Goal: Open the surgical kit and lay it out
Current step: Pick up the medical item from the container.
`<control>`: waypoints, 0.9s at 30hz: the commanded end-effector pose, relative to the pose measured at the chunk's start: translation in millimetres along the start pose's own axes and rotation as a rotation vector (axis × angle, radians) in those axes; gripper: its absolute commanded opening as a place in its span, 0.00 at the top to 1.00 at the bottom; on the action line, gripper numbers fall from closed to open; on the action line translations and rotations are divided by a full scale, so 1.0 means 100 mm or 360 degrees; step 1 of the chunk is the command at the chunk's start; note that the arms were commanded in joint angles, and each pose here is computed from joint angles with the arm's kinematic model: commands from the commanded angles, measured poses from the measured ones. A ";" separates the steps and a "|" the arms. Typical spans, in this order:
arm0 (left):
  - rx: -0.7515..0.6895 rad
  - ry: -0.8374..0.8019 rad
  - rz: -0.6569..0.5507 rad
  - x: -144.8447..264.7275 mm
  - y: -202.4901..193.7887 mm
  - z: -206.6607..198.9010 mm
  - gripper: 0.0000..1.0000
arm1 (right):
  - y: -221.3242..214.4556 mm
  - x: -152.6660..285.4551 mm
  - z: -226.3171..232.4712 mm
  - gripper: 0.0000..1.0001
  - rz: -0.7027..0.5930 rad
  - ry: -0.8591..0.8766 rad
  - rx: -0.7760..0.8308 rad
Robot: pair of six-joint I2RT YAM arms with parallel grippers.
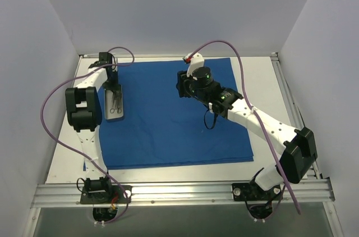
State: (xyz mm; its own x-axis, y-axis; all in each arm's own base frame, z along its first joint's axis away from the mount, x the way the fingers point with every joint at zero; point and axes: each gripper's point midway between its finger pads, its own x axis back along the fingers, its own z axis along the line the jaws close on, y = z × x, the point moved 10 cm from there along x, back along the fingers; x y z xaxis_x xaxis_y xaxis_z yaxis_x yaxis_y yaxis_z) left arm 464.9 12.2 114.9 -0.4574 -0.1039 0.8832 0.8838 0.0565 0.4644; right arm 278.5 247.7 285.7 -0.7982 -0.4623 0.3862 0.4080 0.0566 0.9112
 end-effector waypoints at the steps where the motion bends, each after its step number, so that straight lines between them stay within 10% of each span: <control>1: 0.0044 0.0020 -0.0012 0.16 0.08 0.10 0.92 | 0.13 0.06 0.02 0.58 -0.0094 0.0020 -0.0020; 11: 0.0205 0.0051 -0.0205 0.93 0.20 0.21 0.98 | 0.02 -0.07 0.10 0.58 -0.0022 0.0079 -0.0003; 27: 0.0539 -0.0801 -0.0732 2.44 -0.44 -0.79 0.98 | 0.12 -0.26 0.50 0.35 0.0099 0.0731 -0.0011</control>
State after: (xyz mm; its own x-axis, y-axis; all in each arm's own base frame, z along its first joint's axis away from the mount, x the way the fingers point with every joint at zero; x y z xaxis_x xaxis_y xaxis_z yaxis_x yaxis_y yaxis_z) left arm 333.6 -57.2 288.8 -0.7826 0.2062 0.5874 0.6196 0.3493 0.7029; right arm 280.3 290.5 261.8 -0.5279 -0.7217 0.4477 0.5051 0.1571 0.8487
